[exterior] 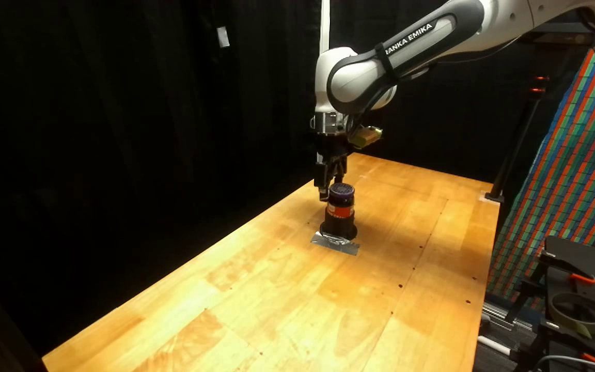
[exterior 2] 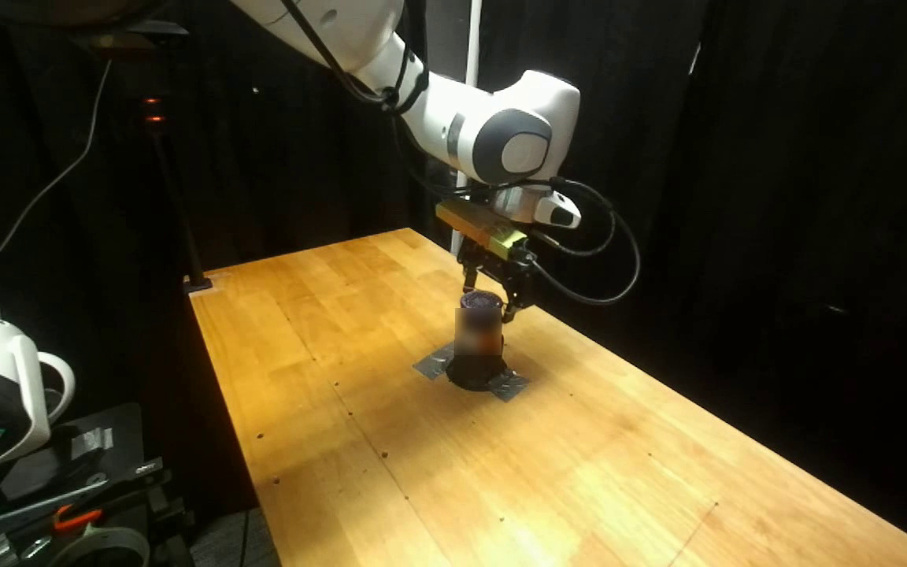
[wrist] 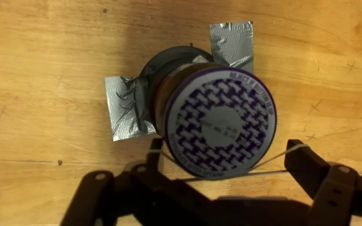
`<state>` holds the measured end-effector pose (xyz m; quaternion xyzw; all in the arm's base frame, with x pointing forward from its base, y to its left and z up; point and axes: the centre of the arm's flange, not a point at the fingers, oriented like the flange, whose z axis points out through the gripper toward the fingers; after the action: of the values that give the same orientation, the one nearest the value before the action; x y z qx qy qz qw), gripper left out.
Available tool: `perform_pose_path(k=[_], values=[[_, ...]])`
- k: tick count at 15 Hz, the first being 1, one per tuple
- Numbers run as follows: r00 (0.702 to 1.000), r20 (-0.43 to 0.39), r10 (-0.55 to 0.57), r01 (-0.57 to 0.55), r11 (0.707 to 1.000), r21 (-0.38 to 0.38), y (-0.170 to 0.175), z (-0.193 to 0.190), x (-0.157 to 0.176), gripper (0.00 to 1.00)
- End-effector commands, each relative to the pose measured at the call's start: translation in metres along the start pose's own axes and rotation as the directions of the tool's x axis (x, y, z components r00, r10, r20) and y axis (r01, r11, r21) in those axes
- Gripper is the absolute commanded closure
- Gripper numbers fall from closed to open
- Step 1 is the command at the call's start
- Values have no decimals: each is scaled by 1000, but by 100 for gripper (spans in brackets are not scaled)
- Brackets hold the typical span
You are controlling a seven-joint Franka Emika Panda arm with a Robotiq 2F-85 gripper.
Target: Put the rubber band on the jar.
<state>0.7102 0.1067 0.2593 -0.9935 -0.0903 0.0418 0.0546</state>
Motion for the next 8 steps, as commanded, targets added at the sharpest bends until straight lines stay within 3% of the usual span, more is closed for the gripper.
perform_pose_path(k=[1, 8], values=[[1000, 20, 21, -20, 998, -63, -15, -7, 2, 0], [995, 30, 97, -90, 977, -193, -27, -14, -20, 0]])
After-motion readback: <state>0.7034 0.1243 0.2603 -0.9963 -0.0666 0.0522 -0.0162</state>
